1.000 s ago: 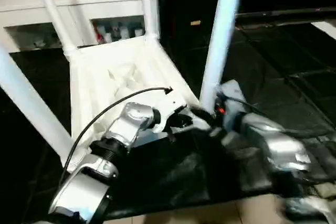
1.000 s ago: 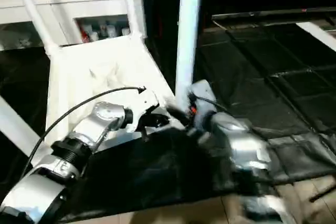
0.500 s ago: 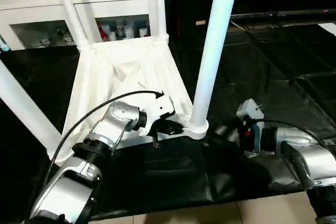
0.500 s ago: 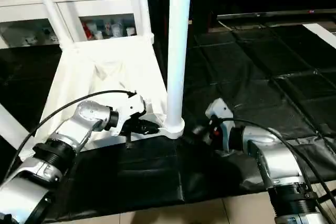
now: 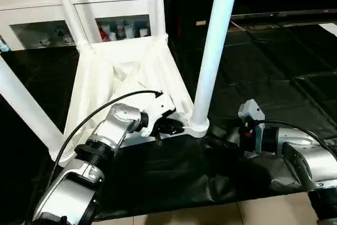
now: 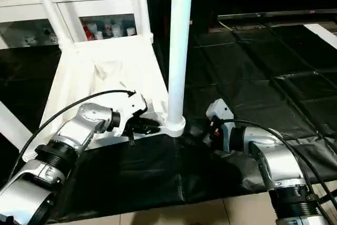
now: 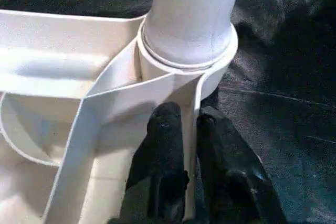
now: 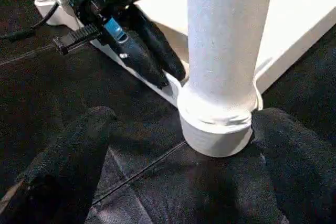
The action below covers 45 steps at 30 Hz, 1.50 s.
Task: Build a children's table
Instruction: Rotate leg to tighten
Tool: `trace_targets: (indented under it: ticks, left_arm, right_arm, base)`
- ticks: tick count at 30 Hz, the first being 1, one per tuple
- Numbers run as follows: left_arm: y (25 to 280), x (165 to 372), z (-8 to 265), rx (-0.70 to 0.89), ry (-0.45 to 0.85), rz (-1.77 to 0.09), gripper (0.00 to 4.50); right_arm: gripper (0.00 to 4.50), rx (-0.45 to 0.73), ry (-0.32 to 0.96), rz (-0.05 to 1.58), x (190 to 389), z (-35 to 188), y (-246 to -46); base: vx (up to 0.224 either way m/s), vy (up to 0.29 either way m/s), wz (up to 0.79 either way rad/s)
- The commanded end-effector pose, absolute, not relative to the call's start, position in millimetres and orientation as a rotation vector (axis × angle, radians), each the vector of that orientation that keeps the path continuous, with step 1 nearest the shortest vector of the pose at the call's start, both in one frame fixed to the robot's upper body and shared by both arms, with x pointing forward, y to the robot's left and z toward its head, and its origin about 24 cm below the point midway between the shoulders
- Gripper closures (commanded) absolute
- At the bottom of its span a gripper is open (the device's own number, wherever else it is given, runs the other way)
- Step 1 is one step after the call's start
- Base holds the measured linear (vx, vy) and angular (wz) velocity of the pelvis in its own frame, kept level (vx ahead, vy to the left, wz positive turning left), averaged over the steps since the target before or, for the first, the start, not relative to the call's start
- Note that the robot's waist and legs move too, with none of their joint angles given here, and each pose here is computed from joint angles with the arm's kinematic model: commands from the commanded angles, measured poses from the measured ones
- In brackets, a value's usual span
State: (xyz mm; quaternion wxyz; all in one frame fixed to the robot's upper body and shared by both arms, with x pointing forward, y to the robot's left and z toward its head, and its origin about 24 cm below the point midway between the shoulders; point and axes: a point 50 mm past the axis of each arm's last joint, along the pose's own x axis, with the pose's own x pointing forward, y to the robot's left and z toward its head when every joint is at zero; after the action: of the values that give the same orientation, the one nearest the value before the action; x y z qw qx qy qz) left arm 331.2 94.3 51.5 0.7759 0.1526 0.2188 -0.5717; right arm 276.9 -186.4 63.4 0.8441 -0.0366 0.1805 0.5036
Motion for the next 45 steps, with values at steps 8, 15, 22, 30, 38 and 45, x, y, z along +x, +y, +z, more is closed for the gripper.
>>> trace_targets:
  ticks: [8, 15, 22, 30, 38, 45]
  left_arm:
    - [103, 338, 52, 0.327, 0.519, -1.118, 3.87]
    - [104, 334, 52, 0.349, 0.551, -1.151, 4.23]
    - [105, 334, 54, 0.364, 0.558, -1.162, 4.49]
    - [103, 332, 57, 0.37, 0.526, -1.216, 4.49]
    - [98, 315, 56, 0.466, 0.452, -1.467, 4.49]
    - [97, 307, 53, 0.538, 0.46, -1.597, 4.49]
  right_arm:
    - [0.0, -0.1, 0.364, 1.074, 279.2, 67, -184.5]
    - [0.0, -0.107, 0.366, 1.079, 279.2, 67, -185.0]
    - [0.0, -0.113, 0.364, 1.083, 280.4, 67, -183.8]
    - [0.0, -0.113, 0.365, 1.091, 280.0, 67, -182.3]
    - [0.0, -0.126, 0.367, 1.153, 278.4, 70, -183.1]
    - [0.0, -0.165, 0.362, 1.325, 273.6, 76, -178.8]
  base:
    - [0.0, 0.0, 0.0]
    - [0.0, 0.0, 0.0]
    - [0.0, 0.0, 0.0]
    - [0.0, 0.0, 0.0]
    - [0.0, 0.0, 0.0]
    - [0.0, 0.0, 0.0]
